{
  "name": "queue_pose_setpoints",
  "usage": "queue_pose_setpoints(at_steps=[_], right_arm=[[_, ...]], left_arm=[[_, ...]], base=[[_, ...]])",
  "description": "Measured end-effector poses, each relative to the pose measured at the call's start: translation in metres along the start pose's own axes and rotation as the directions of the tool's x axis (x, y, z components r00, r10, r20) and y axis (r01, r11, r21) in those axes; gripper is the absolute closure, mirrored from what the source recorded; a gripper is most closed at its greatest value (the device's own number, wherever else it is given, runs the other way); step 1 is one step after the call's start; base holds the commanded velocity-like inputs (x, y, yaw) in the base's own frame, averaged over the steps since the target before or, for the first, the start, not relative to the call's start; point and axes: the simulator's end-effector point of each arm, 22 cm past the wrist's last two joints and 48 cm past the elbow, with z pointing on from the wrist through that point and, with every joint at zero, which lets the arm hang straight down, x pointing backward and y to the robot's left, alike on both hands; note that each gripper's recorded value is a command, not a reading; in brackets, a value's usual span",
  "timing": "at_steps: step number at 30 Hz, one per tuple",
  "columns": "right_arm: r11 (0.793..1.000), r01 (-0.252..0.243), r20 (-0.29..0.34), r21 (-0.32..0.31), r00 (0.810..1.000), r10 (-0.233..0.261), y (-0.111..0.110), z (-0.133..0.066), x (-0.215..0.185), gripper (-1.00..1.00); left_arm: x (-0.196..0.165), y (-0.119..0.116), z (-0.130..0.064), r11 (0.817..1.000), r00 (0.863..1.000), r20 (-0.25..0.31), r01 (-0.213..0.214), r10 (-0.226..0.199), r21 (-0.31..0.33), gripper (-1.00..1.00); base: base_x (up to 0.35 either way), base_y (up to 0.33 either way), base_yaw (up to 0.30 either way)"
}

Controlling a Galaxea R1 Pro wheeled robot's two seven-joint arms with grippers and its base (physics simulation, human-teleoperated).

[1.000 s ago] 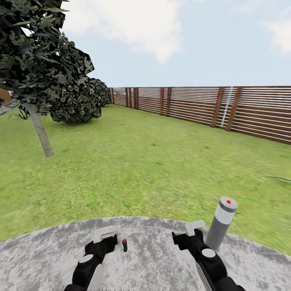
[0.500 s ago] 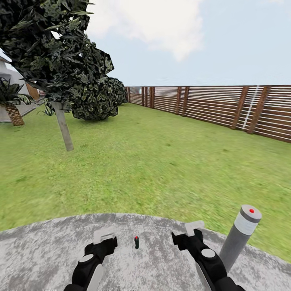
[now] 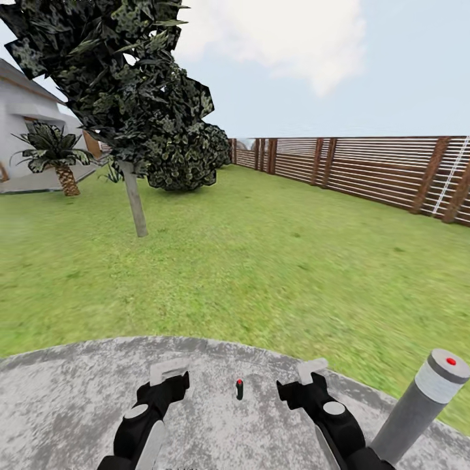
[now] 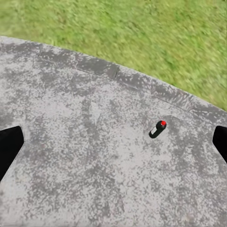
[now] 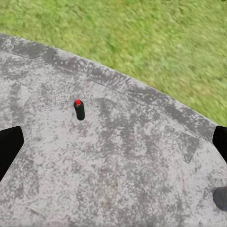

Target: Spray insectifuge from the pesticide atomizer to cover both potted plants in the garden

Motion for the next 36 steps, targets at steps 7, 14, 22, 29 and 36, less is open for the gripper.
queue_pose_setpoints(at_steps=[7,14,22,29,36], right_arm=[[1.000,0.001,-0.006,0.000,1.000,-0.001,0.000,0.001,0.002,-1.00],[1.000,0.000,-0.010,0.000,1.000,0.000,-0.001,0.002,0.004,-1.00],[1.000,0.000,-0.014,0.000,1.000,0.000,0.000,0.003,0.006,-1.00],[1.000,-0.001,-0.017,0.000,1.000,0.001,-0.001,0.004,0.007,-1.00],[1.000,-0.001,-0.022,0.000,1.000,0.001,-0.001,0.004,0.009,-1.00]], left_arm=[[0.005,-0.002,0.001,1.000,1.000,-0.010,-0.004,0.004,0.005,-1.00],[0.008,-0.001,0.003,1.000,1.000,-0.018,-0.005,0.005,0.003,-1.00],[0.010,-0.001,0.004,1.000,1.000,-0.022,-0.007,0.007,0.003,-1.00],[0.011,-0.001,0.005,1.000,1.000,-0.025,-0.008,0.008,0.001,-1.00],[0.012,-0.001,0.006,1.000,1.000,-0.028,-0.009,0.009,0.001,-1.00]], base=[[0.264,0.033,0.263],[0.316,0.014,0.263],[0.318,0.087,0.263],[0.314,0.151,0.263],[0.310,0.173,0.263]])
